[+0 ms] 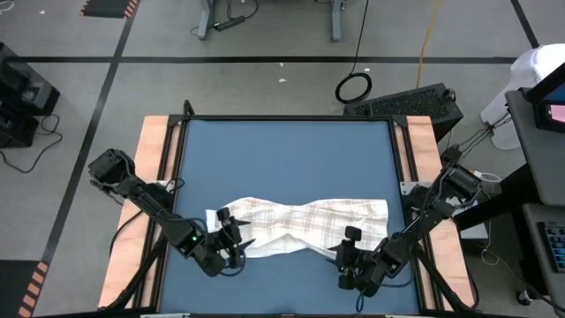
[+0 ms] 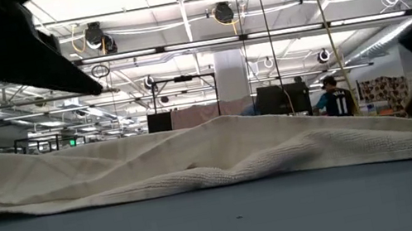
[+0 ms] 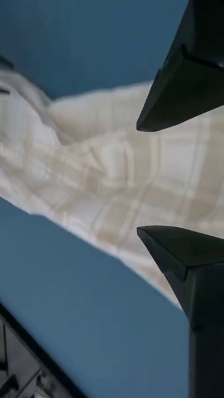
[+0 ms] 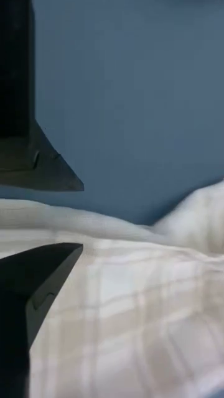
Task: Roll towel into tight, uniform cylinder
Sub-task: Roll the white towel
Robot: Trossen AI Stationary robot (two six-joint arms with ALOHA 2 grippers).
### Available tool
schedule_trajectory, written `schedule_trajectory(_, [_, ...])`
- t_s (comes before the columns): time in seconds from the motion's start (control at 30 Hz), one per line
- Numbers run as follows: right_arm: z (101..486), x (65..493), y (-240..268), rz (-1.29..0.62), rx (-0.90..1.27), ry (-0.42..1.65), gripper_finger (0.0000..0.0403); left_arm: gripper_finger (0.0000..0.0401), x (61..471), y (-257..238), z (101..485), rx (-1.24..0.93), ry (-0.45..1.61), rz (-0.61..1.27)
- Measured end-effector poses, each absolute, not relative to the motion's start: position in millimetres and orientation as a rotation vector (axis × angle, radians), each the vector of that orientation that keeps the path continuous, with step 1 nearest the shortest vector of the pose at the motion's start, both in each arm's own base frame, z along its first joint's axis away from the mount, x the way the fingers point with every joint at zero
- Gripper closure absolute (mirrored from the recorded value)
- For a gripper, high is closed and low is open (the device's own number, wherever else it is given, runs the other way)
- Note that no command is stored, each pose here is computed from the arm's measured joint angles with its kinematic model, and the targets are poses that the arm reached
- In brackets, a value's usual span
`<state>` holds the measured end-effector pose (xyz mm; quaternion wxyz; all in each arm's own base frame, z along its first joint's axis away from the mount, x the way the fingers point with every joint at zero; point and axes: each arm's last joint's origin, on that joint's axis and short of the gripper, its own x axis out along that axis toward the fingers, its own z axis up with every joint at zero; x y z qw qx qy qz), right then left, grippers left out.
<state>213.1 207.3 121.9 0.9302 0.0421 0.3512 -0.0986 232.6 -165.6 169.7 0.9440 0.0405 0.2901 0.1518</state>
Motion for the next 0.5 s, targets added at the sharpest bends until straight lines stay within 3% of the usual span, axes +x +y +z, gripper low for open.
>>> schedule_trajectory(0.23, [106,201,201,-0.181,0.194,0.740,0.0316,0.0139,245,-142,160,0.081,0.701,0.347])
schedule_trajectory(0.5, [99,185,206,-0.153,0.275,0.788,0.0342,0.0139,238,-138,114,0.103,0.957,0.425])
